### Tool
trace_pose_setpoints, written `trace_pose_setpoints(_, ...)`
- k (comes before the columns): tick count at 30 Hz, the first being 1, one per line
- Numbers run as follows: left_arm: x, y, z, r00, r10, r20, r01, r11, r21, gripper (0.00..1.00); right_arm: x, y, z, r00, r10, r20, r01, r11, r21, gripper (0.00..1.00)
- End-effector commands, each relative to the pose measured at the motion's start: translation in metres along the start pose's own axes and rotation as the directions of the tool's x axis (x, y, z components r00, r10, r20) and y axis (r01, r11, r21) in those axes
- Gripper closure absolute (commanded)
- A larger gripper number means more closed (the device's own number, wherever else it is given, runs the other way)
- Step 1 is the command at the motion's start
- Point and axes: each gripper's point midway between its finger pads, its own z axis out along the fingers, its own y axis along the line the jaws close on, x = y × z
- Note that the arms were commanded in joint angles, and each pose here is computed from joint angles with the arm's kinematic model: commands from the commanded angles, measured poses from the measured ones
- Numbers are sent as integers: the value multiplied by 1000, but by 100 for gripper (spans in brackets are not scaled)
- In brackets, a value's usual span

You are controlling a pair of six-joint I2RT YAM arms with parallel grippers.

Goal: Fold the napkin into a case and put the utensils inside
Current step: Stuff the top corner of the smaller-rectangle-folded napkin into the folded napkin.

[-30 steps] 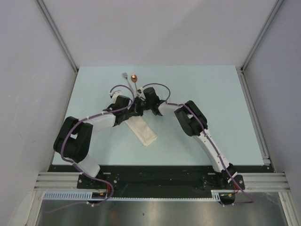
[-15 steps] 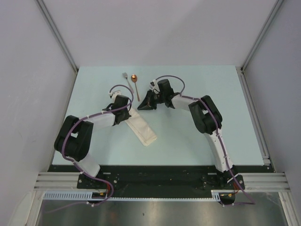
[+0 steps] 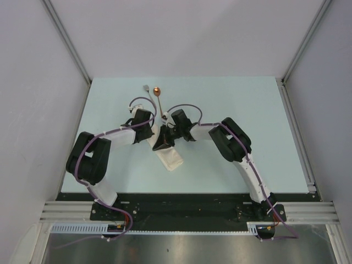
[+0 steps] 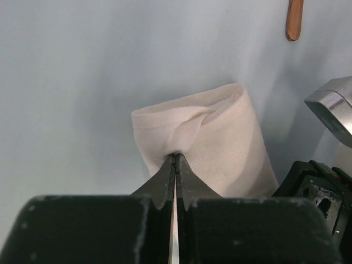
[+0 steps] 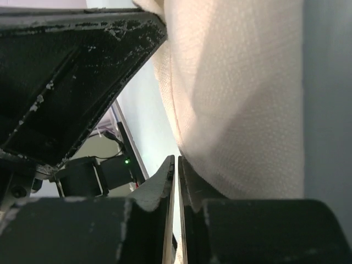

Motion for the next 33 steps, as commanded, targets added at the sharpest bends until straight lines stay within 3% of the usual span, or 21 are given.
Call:
trace_pose_setpoints(1,-16,-8,1,999,-30,17,29,999,22,100,-5,-8,-13,999,-47,18,46,998,33,90)
trace_pose_setpoints(6,-31,-24,-19,999,-42,27,40,994,100,96,-6,29,-46,986,-165,35,161,982,100,83)
trace_pose_setpoints(10,-50,-32,-53,996,-74,49,65,984,164,72,6,39,-76,979,-204,16,198,964,179,73)
trace_pose_setpoints(13,-70,-28,-87,990,-122,69,106,974,202,51,8,41,-94,963,-267,23,253,933,257,57)
trace_pose_setpoints(14,-76,-21,-96,986,-136,92,117,974,193,48,4,39,-98,952,-305,29,283,912,297,49)
trace_pose_setpoints(16,-93,-7,-125,971,-183,152,151,968,200,42,10,34,-99,952,-305,-3,289,901,323,46)
trace_pose_setpoints(25,-104,44,-206,885,-371,281,315,922,225,36,4,15,-77,901,-417,-117,407,725,556,39)
trace_pose_setpoints(33,-85,44,-200,915,-335,225,285,932,225,34,10,3,-58,857,-473,-205,473,565,676,39)
